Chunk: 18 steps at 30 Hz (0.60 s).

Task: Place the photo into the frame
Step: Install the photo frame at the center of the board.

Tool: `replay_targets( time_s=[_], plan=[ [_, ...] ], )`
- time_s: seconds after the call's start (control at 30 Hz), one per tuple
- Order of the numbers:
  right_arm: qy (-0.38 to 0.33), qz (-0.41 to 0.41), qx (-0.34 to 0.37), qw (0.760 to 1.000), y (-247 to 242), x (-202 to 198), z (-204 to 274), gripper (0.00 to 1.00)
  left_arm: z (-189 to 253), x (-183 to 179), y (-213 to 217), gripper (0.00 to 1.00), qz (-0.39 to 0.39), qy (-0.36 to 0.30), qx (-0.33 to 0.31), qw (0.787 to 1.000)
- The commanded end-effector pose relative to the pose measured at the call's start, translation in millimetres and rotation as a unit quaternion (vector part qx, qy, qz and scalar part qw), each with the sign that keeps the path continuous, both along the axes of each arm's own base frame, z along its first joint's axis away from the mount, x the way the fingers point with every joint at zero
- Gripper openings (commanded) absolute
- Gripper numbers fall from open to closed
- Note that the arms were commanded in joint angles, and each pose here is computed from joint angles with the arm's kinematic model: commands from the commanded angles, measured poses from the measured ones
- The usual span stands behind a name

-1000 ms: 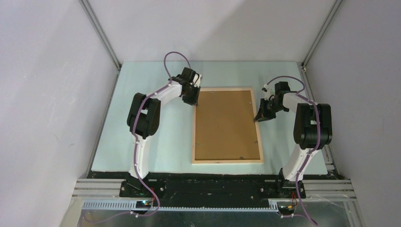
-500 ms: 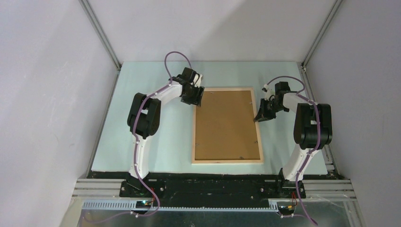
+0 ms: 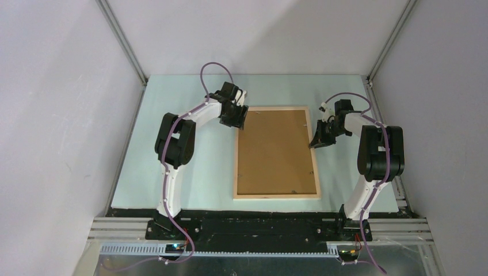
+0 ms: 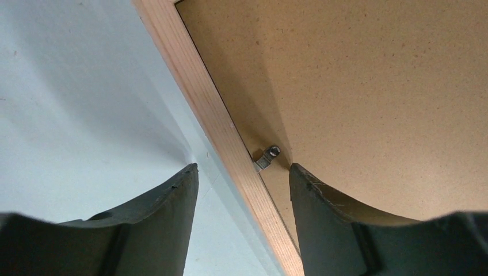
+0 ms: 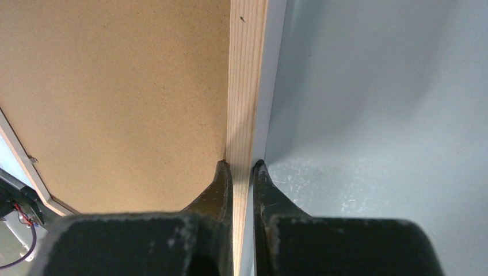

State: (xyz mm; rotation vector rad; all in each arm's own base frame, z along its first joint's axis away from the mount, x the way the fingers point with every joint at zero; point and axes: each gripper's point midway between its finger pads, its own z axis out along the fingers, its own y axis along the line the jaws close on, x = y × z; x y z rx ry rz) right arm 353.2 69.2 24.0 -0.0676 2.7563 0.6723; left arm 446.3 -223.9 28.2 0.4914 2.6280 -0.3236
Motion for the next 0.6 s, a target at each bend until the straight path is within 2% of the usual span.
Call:
replay_targets(
  time_s=[0.0,0.57],
  plan=[
    [0.033,0.013,0.042,0.998,11.8,-17.8,-0.1,0.00,25.5,14.9,4.2,0.62,-0.006,-0.041,-0.003,0.999],
    [0.034,0.012,0.044,0.998,11.3,-17.6,-0.4,0.00,18.0,23.7,4.0,0.46,-0.001,-0.037,-0.007,0.999]
  ],
)
